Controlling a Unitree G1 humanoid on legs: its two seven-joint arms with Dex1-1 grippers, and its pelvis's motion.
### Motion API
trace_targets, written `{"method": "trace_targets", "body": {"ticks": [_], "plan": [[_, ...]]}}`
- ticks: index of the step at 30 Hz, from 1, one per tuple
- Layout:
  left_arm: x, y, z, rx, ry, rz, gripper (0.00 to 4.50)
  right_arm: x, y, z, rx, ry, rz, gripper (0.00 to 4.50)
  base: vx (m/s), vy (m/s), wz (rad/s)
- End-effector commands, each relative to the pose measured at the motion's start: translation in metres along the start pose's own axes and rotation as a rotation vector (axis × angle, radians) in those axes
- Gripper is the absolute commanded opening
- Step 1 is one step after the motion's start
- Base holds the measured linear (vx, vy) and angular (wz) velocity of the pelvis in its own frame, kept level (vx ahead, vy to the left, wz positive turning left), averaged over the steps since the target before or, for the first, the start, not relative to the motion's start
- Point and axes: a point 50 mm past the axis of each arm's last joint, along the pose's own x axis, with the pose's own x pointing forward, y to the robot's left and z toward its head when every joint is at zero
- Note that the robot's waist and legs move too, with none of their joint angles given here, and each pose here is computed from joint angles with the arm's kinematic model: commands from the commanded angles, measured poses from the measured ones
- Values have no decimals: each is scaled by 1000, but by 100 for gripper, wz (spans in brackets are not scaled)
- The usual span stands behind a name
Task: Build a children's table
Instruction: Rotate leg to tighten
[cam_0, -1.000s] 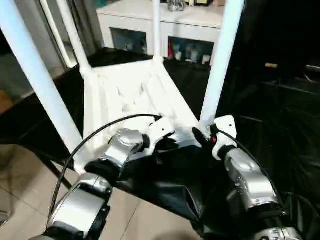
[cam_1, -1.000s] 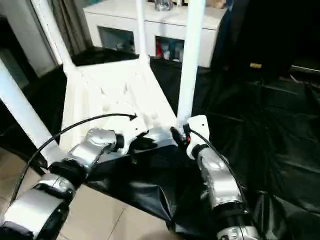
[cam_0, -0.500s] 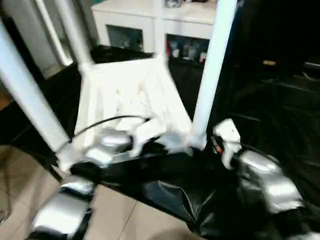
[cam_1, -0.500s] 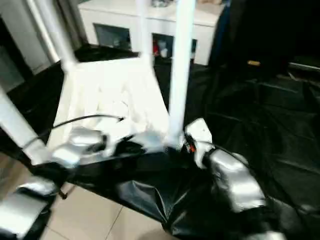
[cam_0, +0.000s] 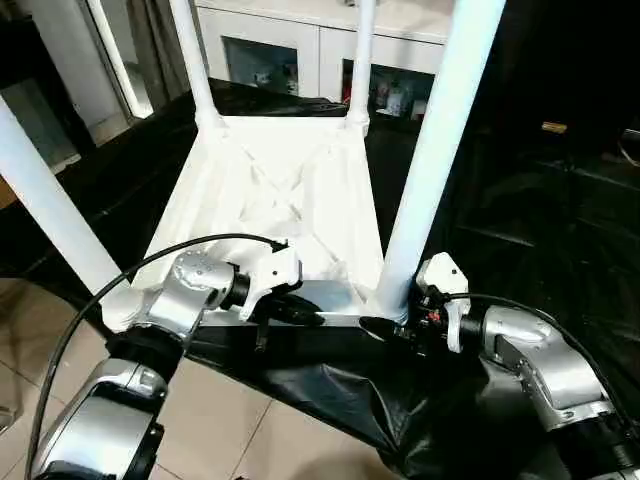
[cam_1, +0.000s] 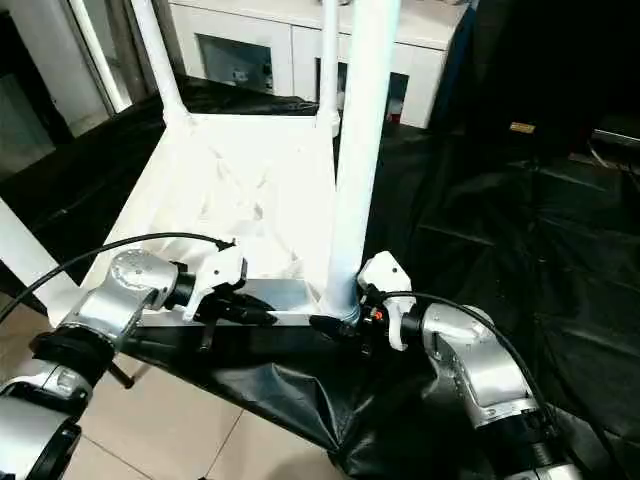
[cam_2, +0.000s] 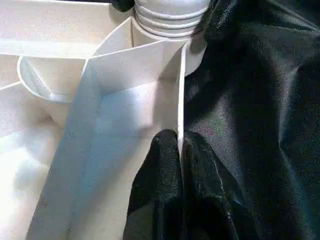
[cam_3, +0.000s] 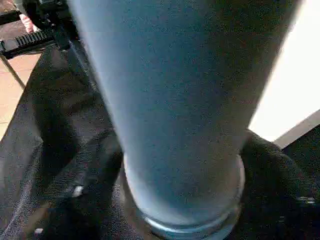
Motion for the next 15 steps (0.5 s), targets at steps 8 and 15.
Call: {"method": "trace_targets", "body": {"ticks": [8, 15], "plan": [[5, -8, -6, -60, -67, -33, 0, 4, 4, -1, 29, -8, 34, 277, 0, 0, 0], [12, -2, -7, -59, -43, 78, 0, 12, -1, -9, 99, -44, -122, 272, 0, 0, 0]]}}
